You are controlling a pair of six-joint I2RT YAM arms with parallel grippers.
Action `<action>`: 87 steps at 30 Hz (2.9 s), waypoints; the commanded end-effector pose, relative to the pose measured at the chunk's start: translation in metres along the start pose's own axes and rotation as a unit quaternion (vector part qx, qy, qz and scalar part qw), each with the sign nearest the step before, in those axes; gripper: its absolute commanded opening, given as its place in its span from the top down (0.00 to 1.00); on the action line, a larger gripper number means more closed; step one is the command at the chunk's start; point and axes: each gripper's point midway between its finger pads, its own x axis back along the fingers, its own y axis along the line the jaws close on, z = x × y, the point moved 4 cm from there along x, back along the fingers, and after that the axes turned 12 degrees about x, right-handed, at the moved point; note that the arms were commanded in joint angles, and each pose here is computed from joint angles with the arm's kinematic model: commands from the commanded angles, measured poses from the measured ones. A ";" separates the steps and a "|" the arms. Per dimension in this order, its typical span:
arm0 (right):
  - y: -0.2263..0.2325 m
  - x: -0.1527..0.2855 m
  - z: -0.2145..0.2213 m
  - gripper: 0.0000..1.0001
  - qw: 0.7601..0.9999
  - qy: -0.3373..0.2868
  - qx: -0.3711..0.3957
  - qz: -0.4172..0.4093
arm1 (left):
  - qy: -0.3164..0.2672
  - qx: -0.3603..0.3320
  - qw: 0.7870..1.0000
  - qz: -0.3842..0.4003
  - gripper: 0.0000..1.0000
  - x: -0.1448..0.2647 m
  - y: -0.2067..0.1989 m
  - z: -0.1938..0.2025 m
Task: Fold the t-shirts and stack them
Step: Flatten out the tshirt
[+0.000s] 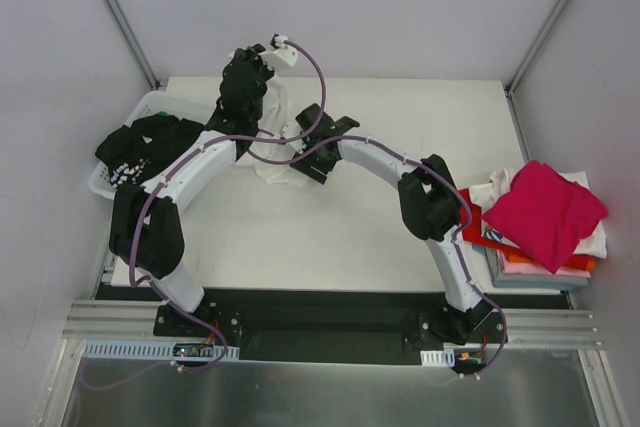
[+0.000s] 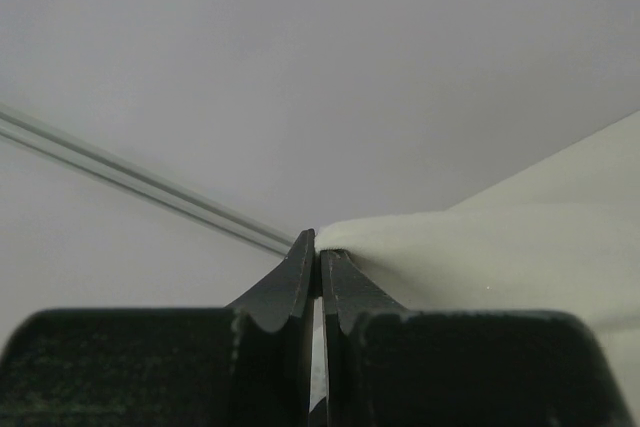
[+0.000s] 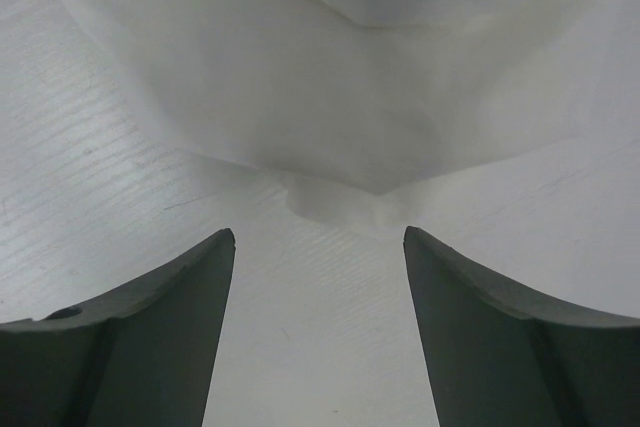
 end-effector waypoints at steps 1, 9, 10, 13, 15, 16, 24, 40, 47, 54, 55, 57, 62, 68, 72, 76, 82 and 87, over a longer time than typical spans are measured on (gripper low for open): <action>-0.001 0.005 -0.012 0.29 1.000 -0.012 0.011 -0.004 | -0.024 0.026 0.999 -0.019 1.00 0.003 0.011 -0.009; 0.005 -0.003 -0.014 0.33 1.000 -0.013 0.010 -0.010 | -0.021 0.024 0.999 -0.014 1.00 0.005 0.007 -0.005; 0.006 -0.004 -0.013 0.33 1.000 -0.013 0.009 -0.011 | -0.020 0.022 0.999 -0.013 1.00 0.005 0.006 -0.003; 0.006 -0.006 -0.013 0.33 1.000 -0.014 0.010 -0.011 | -0.016 0.020 1.000 -0.012 1.00 0.006 0.005 0.001; 0.007 -0.007 -0.014 0.34 1.000 -0.016 0.010 -0.012 | -0.017 0.021 1.000 -0.013 1.00 0.007 0.004 0.001; 0.008 -0.008 -0.014 0.34 1.000 -0.014 0.010 -0.013 | -0.017 0.019 1.000 -0.012 1.00 0.006 0.003 0.002; 0.009 -0.015 -0.011 0.37 1.000 -0.008 0.014 -0.013 | -0.014 0.017 1.000 -0.009 1.00 0.006 0.000 0.005; 0.000 -0.021 -0.010 0.50 1.000 -0.003 0.023 0.001 | -0.007 0.016 1.000 -0.001 1.00 0.009 -0.009 0.016; -0.006 -0.020 -0.010 0.61 1.000 -0.002 0.025 0.010 | -0.003 0.017 1.000 0.002 1.00 0.011 -0.011 0.021; -0.006 -0.020 -0.004 0.94 0.999 0.009 0.028 0.015 | 0.001 0.016 1.000 0.006 1.00 0.017 -0.013 0.026; -0.005 -0.019 -0.003 0.97 0.999 0.011 0.030 0.015 | 0.000 0.016 1.000 0.005 1.00 0.018 -0.012 0.026; -0.002 -0.018 0.008 0.99 0.999 0.027 0.030 0.016 | 0.000 0.017 1.000 0.006 1.00 0.019 -0.011 0.025; -0.006 0.001 0.031 0.99 0.998 0.051 0.022 0.031 | -0.002 0.017 1.000 0.006 1.00 0.023 -0.008 0.025; -0.011 0.023 0.078 0.99 0.994 0.100 0.003 0.049 | 0.002 0.020 1.000 0.017 1.00 0.027 -0.011 0.025; -0.017 0.033 0.106 0.99 0.990 0.127 -0.015 0.058 | 0.002 0.023 0.999 0.023 1.00 0.031 -0.013 0.025; -0.022 0.044 0.123 0.99 0.987 0.139 -0.031 0.067 | 0.003 0.021 0.999 0.034 1.00 0.037 -0.019 0.026; -0.030 0.058 0.144 0.99 0.983 0.160 -0.047 0.077 | 0.008 0.019 0.999 0.047 1.00 0.043 -0.028 0.029; -0.038 0.075 0.163 0.99 0.977 0.180 -0.057 0.097 | 0.018 0.018 0.998 0.062 1.00 0.047 -0.035 0.034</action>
